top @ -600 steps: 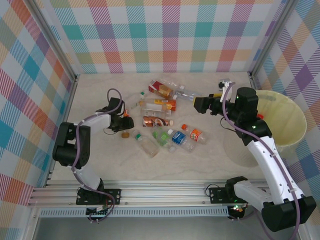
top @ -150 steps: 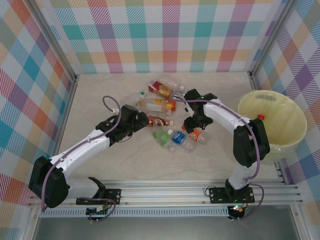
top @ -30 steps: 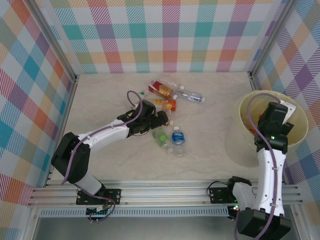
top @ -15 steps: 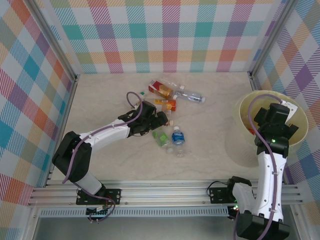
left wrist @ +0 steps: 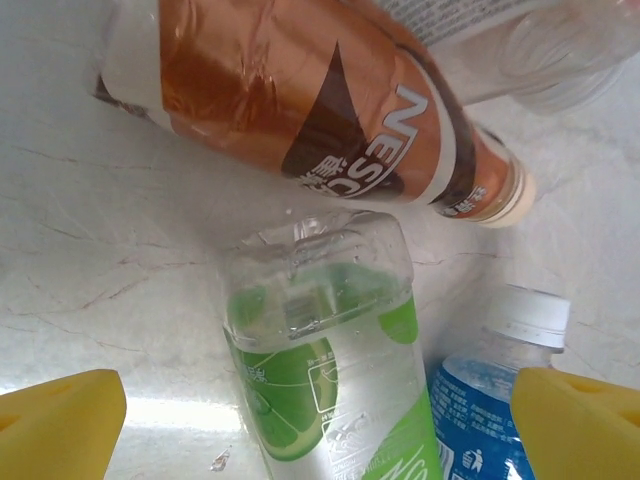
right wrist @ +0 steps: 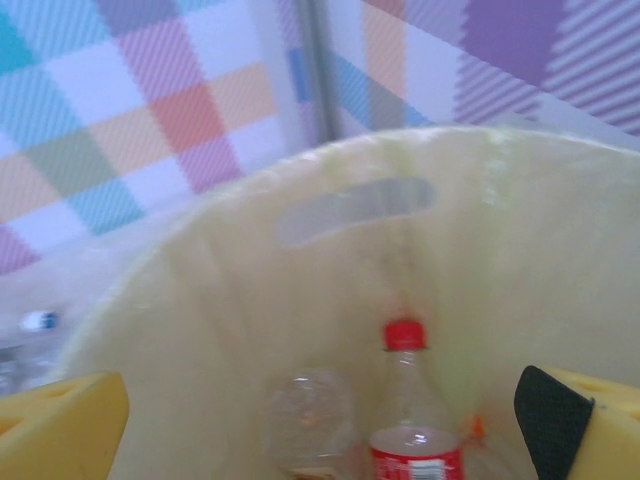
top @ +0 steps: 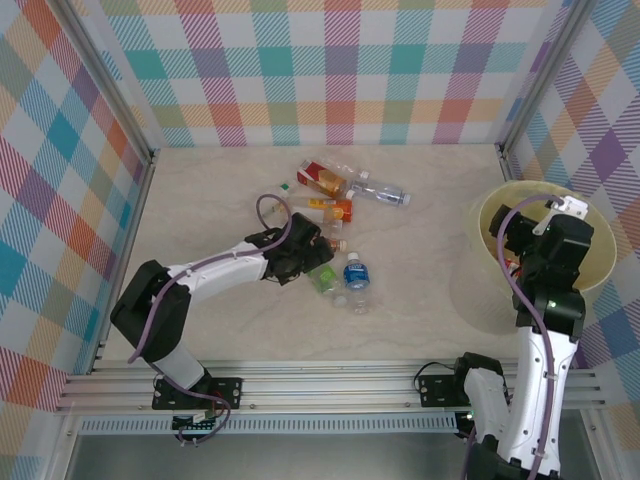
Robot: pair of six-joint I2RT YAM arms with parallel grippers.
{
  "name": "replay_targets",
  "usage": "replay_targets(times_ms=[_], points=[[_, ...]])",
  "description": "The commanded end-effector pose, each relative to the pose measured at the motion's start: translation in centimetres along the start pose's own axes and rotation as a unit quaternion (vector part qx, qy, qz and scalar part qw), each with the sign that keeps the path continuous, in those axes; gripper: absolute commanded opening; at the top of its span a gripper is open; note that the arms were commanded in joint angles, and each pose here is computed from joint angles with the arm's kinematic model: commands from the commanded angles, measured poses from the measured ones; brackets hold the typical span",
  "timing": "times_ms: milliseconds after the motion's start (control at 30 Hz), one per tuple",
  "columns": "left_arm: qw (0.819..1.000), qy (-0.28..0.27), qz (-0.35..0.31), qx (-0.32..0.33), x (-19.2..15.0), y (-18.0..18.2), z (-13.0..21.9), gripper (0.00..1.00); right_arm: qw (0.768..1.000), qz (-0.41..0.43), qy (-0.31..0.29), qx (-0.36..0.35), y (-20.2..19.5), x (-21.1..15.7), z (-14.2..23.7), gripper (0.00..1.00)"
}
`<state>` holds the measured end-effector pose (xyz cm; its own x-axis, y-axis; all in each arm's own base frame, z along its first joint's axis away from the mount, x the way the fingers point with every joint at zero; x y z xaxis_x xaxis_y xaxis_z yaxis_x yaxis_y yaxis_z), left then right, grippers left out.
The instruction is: Put the plastic bottles in the bin
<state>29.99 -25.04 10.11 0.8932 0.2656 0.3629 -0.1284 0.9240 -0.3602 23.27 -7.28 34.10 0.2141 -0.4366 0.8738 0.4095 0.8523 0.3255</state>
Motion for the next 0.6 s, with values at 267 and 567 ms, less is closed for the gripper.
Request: replay_targets(times_ms=[267,567], points=[[0.997,-0.016,0.025,0.073,-0.3,0.1,-1.4,0.95,0.935,0.015,0.036,0.351,10.7,-0.4,5.8,1.0],[0.993,0.007,0.02,0.119,-0.9,0.7,-4.0,0.85,0.91,0.021,0.047,0.411,12.8,-0.7,7.1,1.0]])
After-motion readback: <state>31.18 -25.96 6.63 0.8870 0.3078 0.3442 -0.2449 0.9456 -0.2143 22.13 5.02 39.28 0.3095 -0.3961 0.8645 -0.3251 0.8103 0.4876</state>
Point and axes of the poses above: each hand's point on the last joint's axis, 136 mm out from that joint toward the fingers, its own z axis back along the fingers, its own y axis along the line the jaws close on, x = y × z, the point moved 2 cm from there along z, back along the fingers, and after that the axes turned 11 degrees about -z, right-handed, at the moved point
